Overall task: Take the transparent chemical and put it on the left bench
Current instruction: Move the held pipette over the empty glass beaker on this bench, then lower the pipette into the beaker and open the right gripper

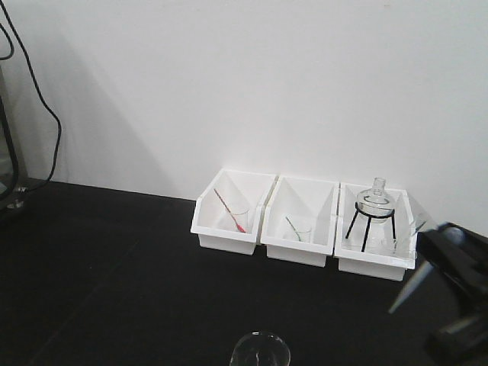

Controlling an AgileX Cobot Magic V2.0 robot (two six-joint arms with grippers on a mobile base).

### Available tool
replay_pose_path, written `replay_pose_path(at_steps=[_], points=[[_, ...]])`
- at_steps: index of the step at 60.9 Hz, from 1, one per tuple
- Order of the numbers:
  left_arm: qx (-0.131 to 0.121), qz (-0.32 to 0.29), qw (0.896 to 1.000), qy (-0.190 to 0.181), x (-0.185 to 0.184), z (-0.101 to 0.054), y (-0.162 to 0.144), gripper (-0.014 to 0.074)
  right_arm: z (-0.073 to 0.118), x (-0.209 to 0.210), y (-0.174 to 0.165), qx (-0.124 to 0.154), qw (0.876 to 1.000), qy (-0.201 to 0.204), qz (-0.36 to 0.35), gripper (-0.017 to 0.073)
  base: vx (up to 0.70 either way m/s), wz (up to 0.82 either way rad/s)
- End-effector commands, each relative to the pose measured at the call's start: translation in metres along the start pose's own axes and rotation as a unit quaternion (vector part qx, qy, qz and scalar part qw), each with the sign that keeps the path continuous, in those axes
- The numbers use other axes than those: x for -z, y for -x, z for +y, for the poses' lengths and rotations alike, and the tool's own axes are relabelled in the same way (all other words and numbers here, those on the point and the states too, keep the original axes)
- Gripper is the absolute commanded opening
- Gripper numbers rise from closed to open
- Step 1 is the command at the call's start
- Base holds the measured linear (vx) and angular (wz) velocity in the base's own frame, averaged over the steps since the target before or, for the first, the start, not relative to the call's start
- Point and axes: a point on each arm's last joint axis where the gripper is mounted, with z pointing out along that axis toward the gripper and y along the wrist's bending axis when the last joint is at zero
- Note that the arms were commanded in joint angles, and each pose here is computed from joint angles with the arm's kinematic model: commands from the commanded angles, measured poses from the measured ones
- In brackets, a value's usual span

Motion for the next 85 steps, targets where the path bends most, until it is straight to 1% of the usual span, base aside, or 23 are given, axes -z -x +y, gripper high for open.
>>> replay_pose_path(at_steps=[1, 4, 7, 18, 30, 35, 41, 47, 51, 54, 60, 66, 71, 77, 82, 85], points=[[0.004, -0.041, 0.999, 0.001, 0.001, 0.0, 0.003, -0.0003, 0.012, -0.028, 0.019, -0.006, 0.998, 0.052, -0.044, -0.0003, 0.0, 0.0], [0.004, -0.041, 0.999, 0.001, 0.001, 0.0, 0.003, -0.0003, 0.021, -0.045, 0.017, -0.011, 0.997, 0.075, -0.034, -0.0003, 0.0, 0.0], [0.004, -0.041, 0.999, 0.001, 0.001, 0.0, 0.003, -0.0003, 0.029, -0.061, 0.013, -0.008, 0.995, 0.093, -0.022, -0.0003, 0.0, 0.0], [0.004, -0.041, 0.999, 0.001, 0.001, 0.0, 0.003, -0.0003, 0.048, -0.104, -0.012, -0.011, 0.991, 0.128, 0.024, -0.0003, 0.0, 0.0], [0.004, -0.041, 0.999, 0.001, 0.001, 0.0, 0.003, -0.0003, 0.053, -0.127, -0.053, -0.019, 0.987, 0.14, 0.07, 0.0, 0.0, 0.0], [0.004, -0.041, 0.999, 0.001, 0.001, 0.0, 0.003, -0.0003, 0.056, -0.135, -0.071, -0.025, 0.985, 0.147, 0.086, 0.0015, 0.0, 0.0], [0.004, -0.041, 0.999, 0.001, 0.001, 0.0, 0.003, -0.0003, 0.06, -0.144, -0.092, -0.034, 0.982, 0.16, 0.093, 0.0058, 0.0, 0.0], [0.004, -0.041, 0.999, 0.001, 0.001, 0.0, 0.003, -0.0003, 0.063, -0.148, -0.105, -0.044, 0.98, 0.168, 0.093, 0.0115, 0.0, 0.0], [0.004, -0.041, 0.999, 0.001, 0.001, 0.0, 0.003, -0.0003, 0.064, -0.15, -0.112, -0.046, 0.979, 0.171, 0.099, 0.0171, 0.0, 0.0], [0.004, -0.041, 0.999, 0.001, 0.001, 0.0, 0.003, -0.0003, 0.065, -0.151, -0.117, -0.047, 0.978, 0.171, 0.108, 0.0228, 0.0, 0.0], [0.004, -0.041, 0.999, 0.001, 0.001, 0.0, 0.003, -0.0003, 0.064, -0.152, -0.12, -0.049, 0.978, 0.168, 0.114, 0.0343, 0.0, 0.0], [0.004, -0.041, 0.999, 0.001, 0.001, 0.0, 0.003, -0.0003, 0.064, -0.152, -0.116, -0.059, 0.98, 0.166, 0.095, 0.0479, 0.0, 0.0], [0.004, -0.041, 0.999, 0.001, 0.001, 0.0, 0.003, -0.0003, 0.063, -0.149, -0.108, -0.089, 0.979, 0.162, 0.091, 0.0551, 0.0, 0.0], [0.004, -0.041, 0.999, 0.001, 0.001, 0.0, 0.003, -0.0003, 0.06, -0.134, -0.098, -0.101, 0.977, 0.153, 0.106, 0.0557, 0.0, 0.0], [0.004, -0.041, 0.999, 0.001, 0.001, 0.0, 0.003, -0.0003, 0.057, -0.11, -0.087, -0.109, 0.975, 0.14, 0.131, 0.0542, 0.0, 0.0], [0.004, -0.041, 0.999, 0.001, 0.001, 0.0, 0.003, -0.0003, 0.055, -0.093, -0.079, -0.11, 0.976, 0.137, 0.133, 0.053, 0.0, 0.0]])
